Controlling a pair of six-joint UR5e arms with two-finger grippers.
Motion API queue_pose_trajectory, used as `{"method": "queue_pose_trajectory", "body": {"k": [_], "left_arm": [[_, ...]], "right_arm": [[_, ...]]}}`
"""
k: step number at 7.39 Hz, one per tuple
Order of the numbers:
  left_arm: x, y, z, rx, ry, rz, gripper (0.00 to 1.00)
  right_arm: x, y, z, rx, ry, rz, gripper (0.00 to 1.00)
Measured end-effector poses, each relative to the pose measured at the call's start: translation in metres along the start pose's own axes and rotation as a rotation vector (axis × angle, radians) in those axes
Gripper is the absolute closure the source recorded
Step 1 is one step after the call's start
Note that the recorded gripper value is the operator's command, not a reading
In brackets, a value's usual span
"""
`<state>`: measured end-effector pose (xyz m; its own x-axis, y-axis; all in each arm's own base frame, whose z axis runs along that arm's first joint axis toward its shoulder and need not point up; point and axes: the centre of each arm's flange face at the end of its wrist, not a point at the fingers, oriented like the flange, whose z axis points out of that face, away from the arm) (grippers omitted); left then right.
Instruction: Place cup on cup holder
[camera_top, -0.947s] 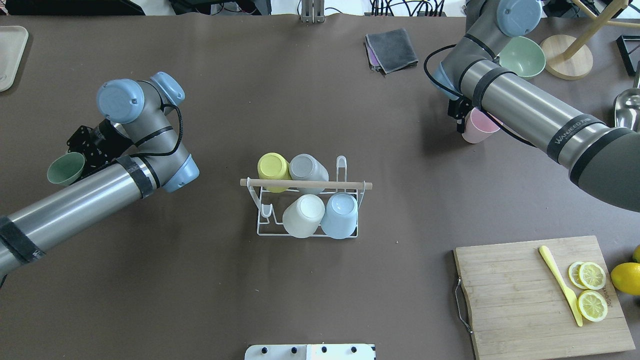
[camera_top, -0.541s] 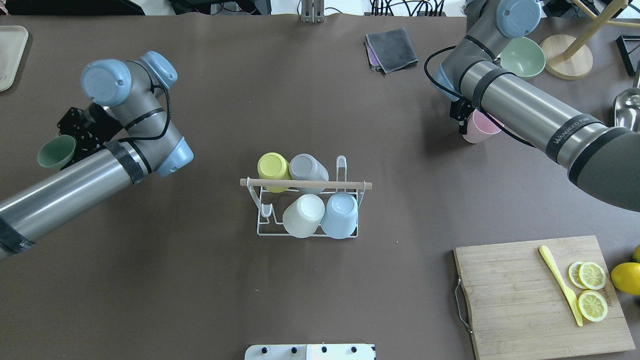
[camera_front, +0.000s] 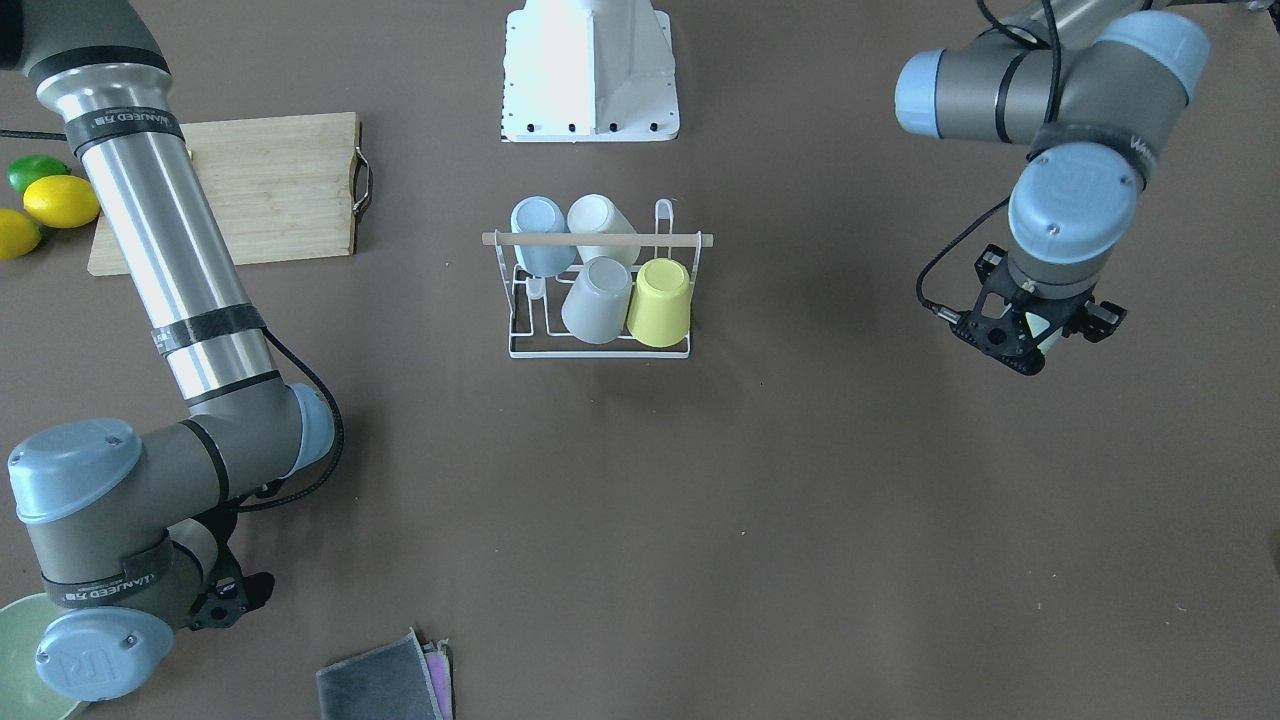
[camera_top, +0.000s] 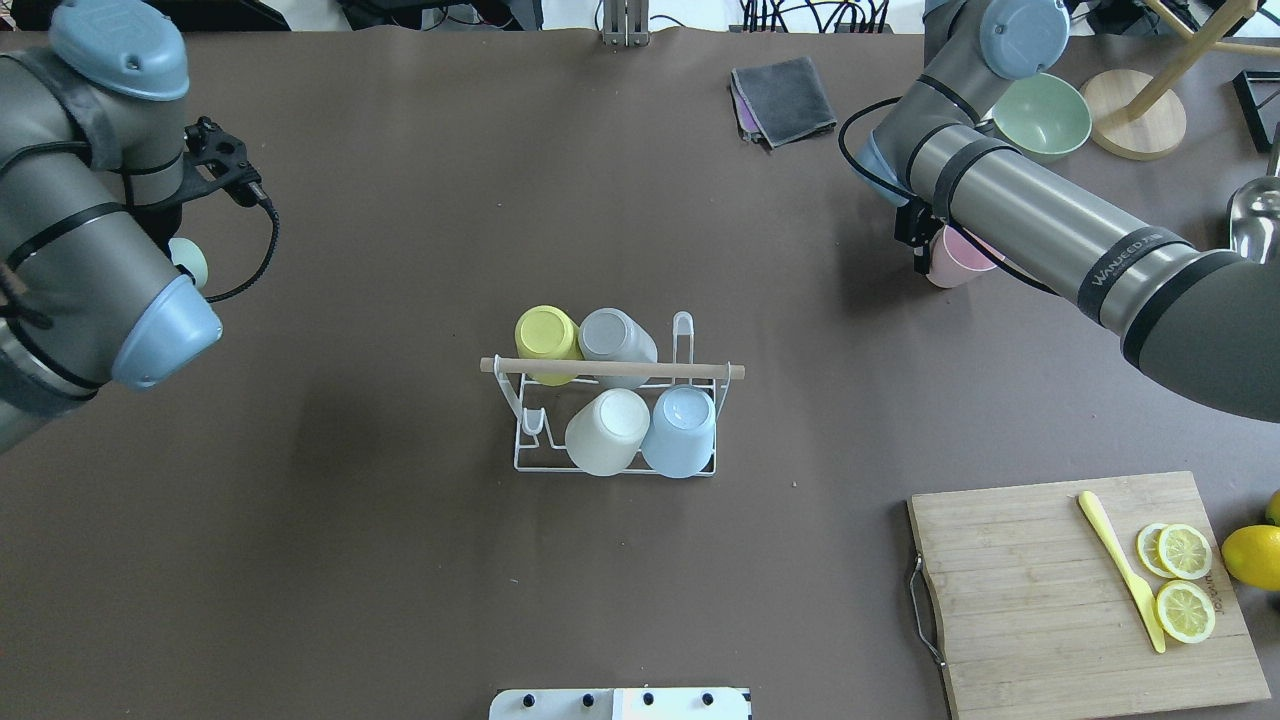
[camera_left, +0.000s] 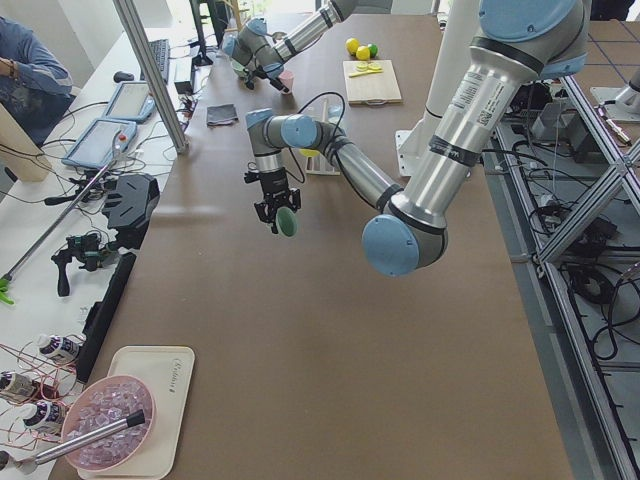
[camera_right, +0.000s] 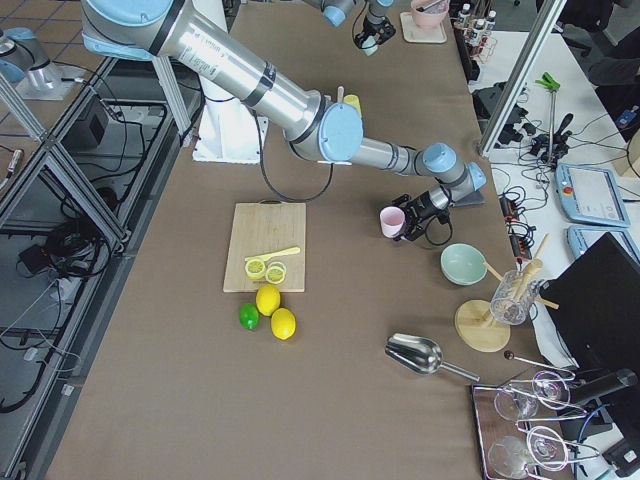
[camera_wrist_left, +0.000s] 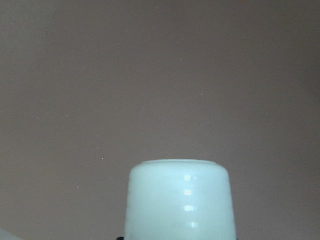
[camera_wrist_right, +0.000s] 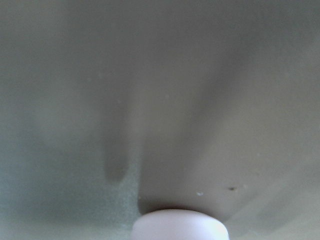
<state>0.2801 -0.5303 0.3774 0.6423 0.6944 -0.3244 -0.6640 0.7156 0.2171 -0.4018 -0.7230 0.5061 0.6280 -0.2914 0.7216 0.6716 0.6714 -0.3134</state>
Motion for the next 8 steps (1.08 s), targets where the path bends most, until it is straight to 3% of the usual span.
{"method": "queue_pose_trajectory", "body": {"k": [2,3,4,6,8], "left_arm": [[0.021,0.04,-0.03,0.325,0.073,-0.097,0.82],[0.027,0.058,-0.041,0.477,0.12,-0.127,0.82],[0.031,0.075,-0.047,0.632,0.162,-0.142,0.82],[0.036,0.105,-0.052,0.913,0.214,-0.151,0.89],[0.035,0.113,-0.044,1.119,0.282,-0.155,0.91]], "right_arm": [[-0.003,-0.001,0.001,-0.006,0.009,-0.003,0.0],[-0.004,-0.001,0.001,-0.008,0.012,-0.001,0.31],[-0.006,-0.002,-0.001,-0.012,0.017,-0.001,0.99],[-0.01,-0.002,-0.006,-0.015,0.039,-0.017,1.0],[-0.009,0.001,-0.011,-0.028,0.056,-0.026,1.0]]}}
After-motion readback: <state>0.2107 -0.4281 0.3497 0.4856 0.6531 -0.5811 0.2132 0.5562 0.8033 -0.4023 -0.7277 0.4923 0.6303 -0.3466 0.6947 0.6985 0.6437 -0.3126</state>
